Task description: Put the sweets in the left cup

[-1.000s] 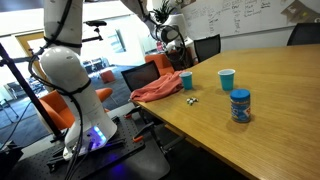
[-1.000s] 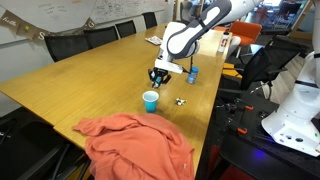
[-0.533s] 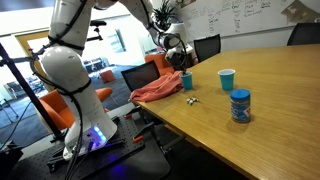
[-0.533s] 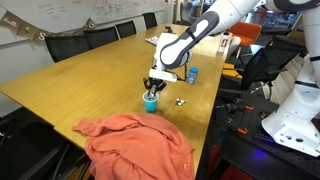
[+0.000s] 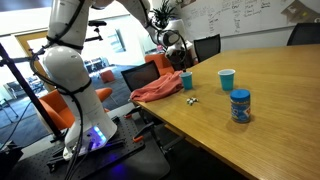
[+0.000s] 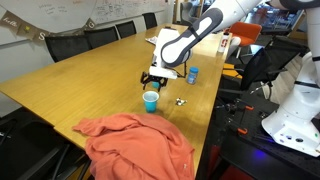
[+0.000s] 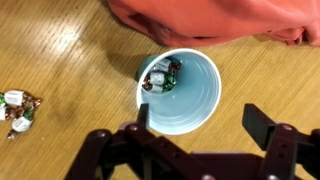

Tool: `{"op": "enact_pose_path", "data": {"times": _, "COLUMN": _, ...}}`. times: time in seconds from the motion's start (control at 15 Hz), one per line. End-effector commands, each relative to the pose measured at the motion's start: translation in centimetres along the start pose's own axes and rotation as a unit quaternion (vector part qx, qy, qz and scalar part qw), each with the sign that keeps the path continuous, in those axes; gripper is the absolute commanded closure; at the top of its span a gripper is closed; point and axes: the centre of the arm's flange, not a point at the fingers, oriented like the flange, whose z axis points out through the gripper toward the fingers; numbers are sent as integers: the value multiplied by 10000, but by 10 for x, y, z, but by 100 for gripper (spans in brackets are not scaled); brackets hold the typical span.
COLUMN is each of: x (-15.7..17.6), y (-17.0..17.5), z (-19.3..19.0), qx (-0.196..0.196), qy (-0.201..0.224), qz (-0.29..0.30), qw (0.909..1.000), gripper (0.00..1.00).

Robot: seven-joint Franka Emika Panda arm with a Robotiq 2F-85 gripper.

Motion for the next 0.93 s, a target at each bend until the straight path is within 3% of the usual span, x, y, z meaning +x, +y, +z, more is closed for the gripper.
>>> {"op": "enact_pose_path", "data": {"times": 0.0, "x": -30, "y": 31, "z": -61, "qx": -115, "qy": 72, "qz": -76, "qw": 9999, "gripper": 0}}
{"op": "enact_pose_path", "data": {"times": 0.2, "x": -43, "y": 72, "z": -83, "qx": -433, "qy": 212, "qz": -17, "qw": 9988, "gripper": 0}}
{"op": "enact_pose_path", "data": {"times": 0.4, "x": -37, "y": 121, "z": -80, "qx": -729, "qy": 332, "qz": 350, "qw": 9962, "gripper": 0}}
{"op": "enact_pose_path", "data": {"times": 0.87, "x": -12, "y": 185, "z": -10, "qx": -1165, "qy": 352, "qz": 631, "qw": 9906, "gripper": 0}}
